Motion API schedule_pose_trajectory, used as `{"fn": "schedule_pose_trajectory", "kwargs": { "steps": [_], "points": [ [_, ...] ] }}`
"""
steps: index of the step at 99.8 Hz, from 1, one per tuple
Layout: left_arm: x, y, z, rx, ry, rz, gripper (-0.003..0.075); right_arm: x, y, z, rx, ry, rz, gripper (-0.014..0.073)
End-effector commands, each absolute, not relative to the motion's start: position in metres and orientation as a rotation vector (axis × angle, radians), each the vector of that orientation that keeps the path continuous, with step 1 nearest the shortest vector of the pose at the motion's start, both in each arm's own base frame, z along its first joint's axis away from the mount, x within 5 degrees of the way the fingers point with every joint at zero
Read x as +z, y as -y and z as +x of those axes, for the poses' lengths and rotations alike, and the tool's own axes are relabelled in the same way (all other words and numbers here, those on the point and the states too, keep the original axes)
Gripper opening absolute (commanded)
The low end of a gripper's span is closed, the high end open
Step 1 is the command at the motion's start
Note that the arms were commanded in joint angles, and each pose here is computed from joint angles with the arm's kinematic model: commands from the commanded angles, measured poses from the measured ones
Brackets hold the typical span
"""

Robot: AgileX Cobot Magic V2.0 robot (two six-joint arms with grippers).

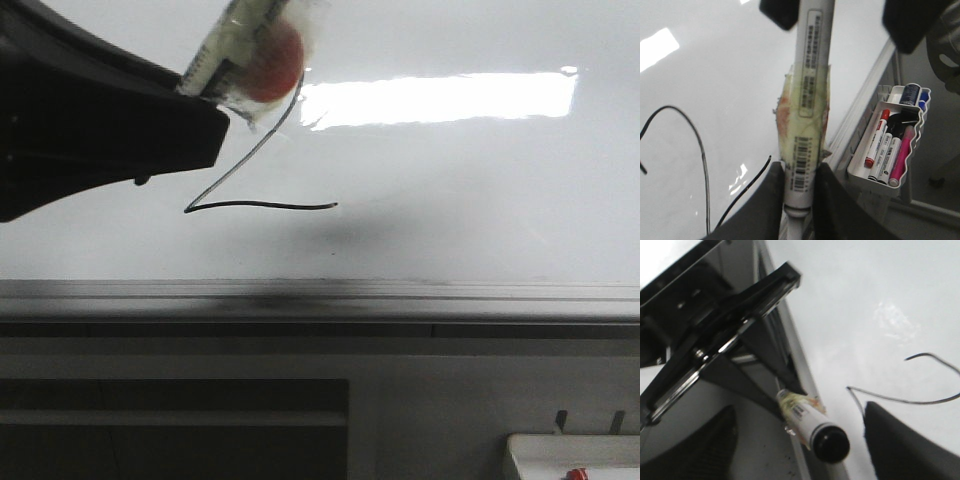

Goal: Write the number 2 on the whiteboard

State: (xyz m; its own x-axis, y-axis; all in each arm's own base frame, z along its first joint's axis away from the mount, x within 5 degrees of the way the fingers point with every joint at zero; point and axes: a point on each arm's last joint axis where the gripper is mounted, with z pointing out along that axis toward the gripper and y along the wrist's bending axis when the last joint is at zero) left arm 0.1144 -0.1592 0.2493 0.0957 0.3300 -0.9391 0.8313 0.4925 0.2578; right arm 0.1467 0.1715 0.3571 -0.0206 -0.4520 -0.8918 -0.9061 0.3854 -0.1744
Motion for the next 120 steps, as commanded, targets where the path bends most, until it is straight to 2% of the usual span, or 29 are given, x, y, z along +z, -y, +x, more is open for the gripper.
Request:
{"fn": "schedule_pose_trajectory", "kwargs": {
  "steps": [1, 13, 28, 35, 57, 103, 110, 117, 120],
  "points": [
    [0.266, 0.160, 0.120, -0.606, -1.511, 0.848, -0.0020, 0.383, -0.167, 0.155, 0.536, -1.552, -1.015, 0.0629],
    [0.266, 0.155, 0.126, -0.652, -1.601, 0.692, -0.0020, 0.390, -0.164, 0.158, 0.510, -1.515, -0.942, 0.0592],
    [0.261, 0.134, 0.146, -0.692, -1.777, 0.288, -0.0020, 0.391, -0.163, 0.157, 0.509, -1.509, -0.937, 0.0541],
    [0.258, 0.124, 0.154, -0.675, -1.817, 0.178, -0.0020, 0.391, -0.163, 0.157, 0.511, -1.511, -0.942, 0.0533],
    [0.244, 0.116, 0.167, -0.634, -1.989, 0.107, -0.0020, 0.391, -0.163, 0.157, 0.519, -1.515, -0.940, 0.0533],
    [0.242, 0.124, 0.177, -0.619, -2.023, 0.119, -0.0017, 0.389, -0.164, 0.155, 0.538, -1.530, -0.967, 0.0532],
    [0.242, 0.124, 0.177, -0.618, -2.023, 0.122, 0.0029, 0.389, -0.164, 0.154, 0.541, -1.532, -0.967, 0.0532],
    [0.242, 0.124, 0.177, -0.618, -2.022, 0.121, 0.0148, 0.389, -0.164, 0.154, 0.547, -1.535, -0.968, 0.0532],
    [0.242, 0.124, 0.177, -0.618, -2.022, 0.121, 0.0223, 0.388, -0.164, 0.154, 0.548, -1.536, -0.970, 0.0532]
  ]
}}
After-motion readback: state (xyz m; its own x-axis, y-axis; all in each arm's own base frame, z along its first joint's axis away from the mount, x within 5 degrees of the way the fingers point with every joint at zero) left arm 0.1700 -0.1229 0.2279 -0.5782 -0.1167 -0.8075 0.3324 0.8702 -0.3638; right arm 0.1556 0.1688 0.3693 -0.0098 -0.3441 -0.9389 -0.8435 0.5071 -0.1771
